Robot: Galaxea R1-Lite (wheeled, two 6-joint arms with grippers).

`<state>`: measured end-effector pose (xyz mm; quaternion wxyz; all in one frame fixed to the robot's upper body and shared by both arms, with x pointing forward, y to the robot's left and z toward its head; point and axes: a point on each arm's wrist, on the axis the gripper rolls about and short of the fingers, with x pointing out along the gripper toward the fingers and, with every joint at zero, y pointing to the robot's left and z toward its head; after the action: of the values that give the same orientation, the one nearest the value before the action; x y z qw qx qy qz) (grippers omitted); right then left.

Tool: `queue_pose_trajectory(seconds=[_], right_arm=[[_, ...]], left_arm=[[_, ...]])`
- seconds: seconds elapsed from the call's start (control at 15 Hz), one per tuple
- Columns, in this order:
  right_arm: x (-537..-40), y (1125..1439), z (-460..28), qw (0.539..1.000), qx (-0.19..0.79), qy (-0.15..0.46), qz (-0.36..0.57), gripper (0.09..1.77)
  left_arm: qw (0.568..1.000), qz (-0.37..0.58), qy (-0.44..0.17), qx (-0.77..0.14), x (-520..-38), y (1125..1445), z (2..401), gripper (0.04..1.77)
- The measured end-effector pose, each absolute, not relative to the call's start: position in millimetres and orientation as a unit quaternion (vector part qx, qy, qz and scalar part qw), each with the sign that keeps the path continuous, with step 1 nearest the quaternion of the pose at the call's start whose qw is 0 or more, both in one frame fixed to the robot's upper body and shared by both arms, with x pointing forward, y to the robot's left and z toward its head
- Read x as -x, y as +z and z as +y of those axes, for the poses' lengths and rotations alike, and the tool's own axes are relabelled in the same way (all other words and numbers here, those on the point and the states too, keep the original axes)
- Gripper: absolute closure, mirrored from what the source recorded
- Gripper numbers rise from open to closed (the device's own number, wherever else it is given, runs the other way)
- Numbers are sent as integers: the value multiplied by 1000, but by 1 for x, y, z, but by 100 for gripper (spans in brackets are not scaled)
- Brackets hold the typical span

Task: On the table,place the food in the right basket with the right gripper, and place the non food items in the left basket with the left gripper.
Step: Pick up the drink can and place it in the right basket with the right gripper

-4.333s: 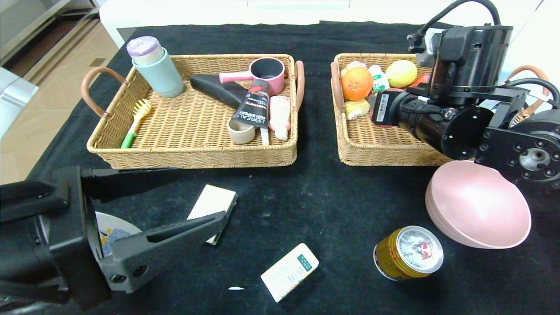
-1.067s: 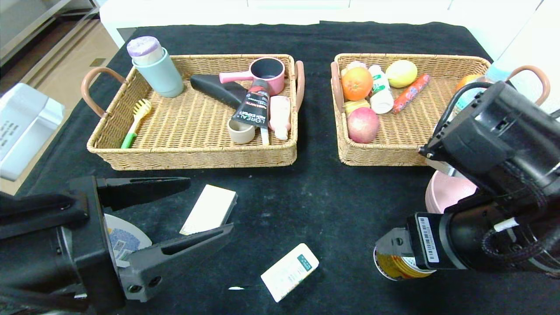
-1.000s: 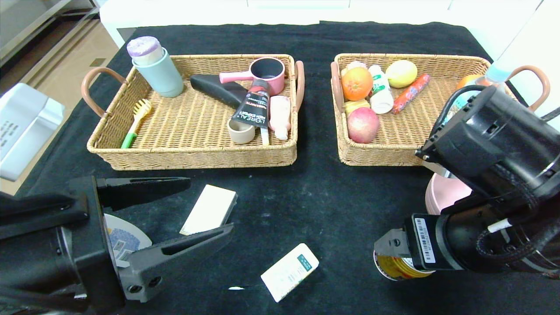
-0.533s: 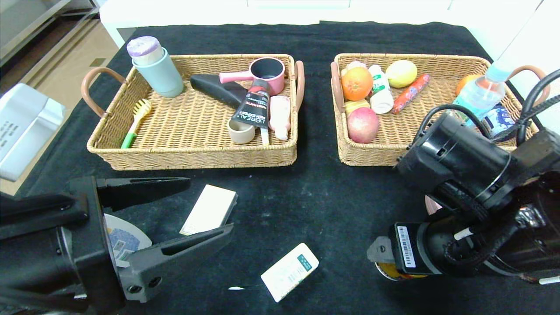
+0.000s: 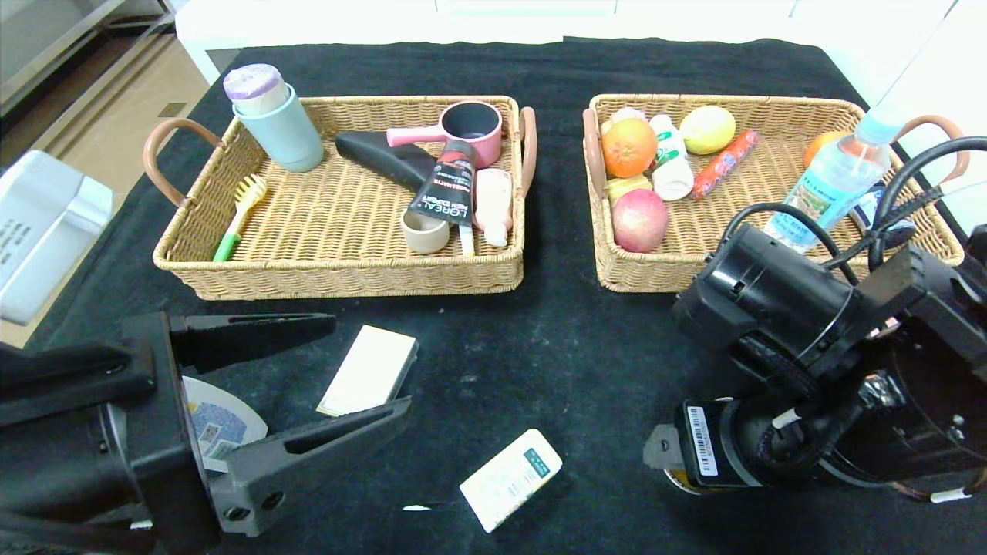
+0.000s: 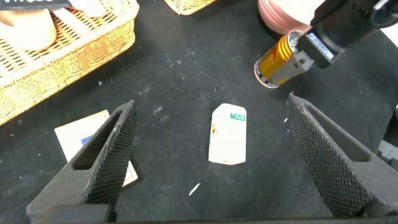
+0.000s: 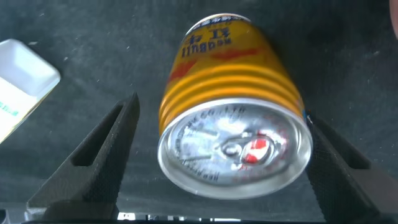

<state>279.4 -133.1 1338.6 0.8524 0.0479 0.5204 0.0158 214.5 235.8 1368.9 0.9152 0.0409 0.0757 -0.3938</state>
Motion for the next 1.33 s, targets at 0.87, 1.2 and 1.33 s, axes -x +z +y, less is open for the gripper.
queue_pose_trajectory(seconds=[0.87,1.2,1.33], right_arm=[[-286,1329,-128,848,-42,3,529,65],[-288,1328,-129,847,-42,1,530,67],[-288,1328,-129,847,-42,0,530,67]], left_arm=[[915,77,-394,-41,-214,1369,236,9],[915,76,-394,-41,-214,1369,236,9],[915,77,-394,-42,-214,1368,236,9]])
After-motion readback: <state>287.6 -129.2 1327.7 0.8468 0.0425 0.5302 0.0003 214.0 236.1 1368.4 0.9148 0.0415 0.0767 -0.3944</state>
